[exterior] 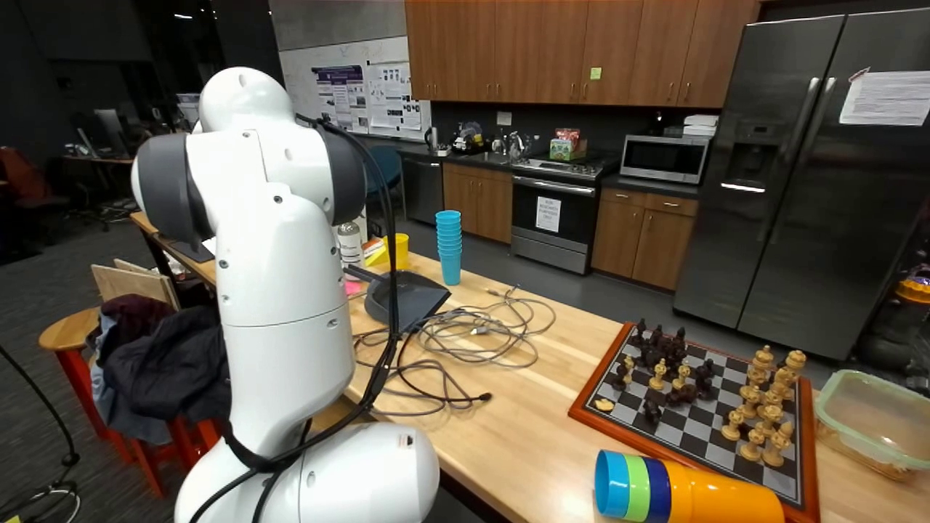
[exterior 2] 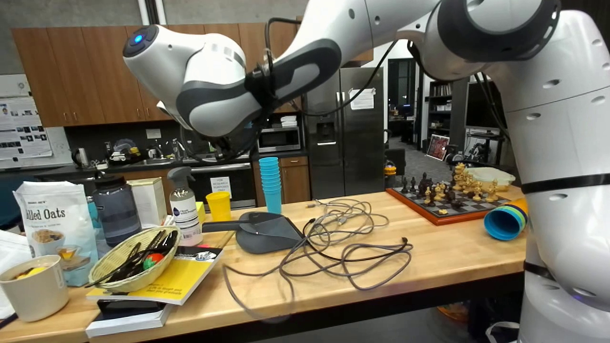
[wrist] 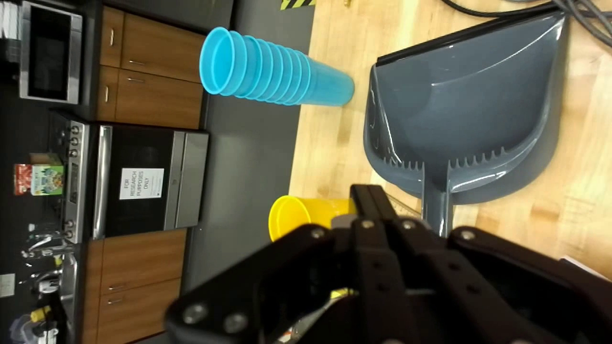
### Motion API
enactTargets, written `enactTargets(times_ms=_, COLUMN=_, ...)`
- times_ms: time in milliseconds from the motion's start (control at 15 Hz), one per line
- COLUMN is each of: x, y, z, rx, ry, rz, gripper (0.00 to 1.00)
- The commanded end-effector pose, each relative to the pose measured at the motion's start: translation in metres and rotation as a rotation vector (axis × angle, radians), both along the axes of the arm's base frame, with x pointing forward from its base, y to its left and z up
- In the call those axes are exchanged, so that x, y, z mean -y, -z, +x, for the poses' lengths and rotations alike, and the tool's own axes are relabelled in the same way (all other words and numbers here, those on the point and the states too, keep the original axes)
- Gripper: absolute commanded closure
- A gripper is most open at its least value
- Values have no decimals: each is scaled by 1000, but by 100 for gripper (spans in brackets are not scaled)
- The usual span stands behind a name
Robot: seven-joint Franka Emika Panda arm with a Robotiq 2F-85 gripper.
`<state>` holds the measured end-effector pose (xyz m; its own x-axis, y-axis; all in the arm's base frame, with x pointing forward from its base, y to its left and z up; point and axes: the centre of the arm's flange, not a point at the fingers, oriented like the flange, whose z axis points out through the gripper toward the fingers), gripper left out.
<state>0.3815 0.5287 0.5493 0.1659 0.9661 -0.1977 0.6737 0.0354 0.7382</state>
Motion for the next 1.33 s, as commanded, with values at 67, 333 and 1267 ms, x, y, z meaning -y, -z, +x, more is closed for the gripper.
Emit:
enactTargets(times_ms=67, x=13, y=-3, z=-8, rx=24, ry=54, rz=30, gripper=100)
enactTargets(times_ms=333, x=48, y=2, z=1, rx=-47, ry=160, rz=84, gripper=63)
enactTargets(times_ms=1267, x=331, y=63, z=24, rx=-482, ry=636, rz=419, gripper=0)
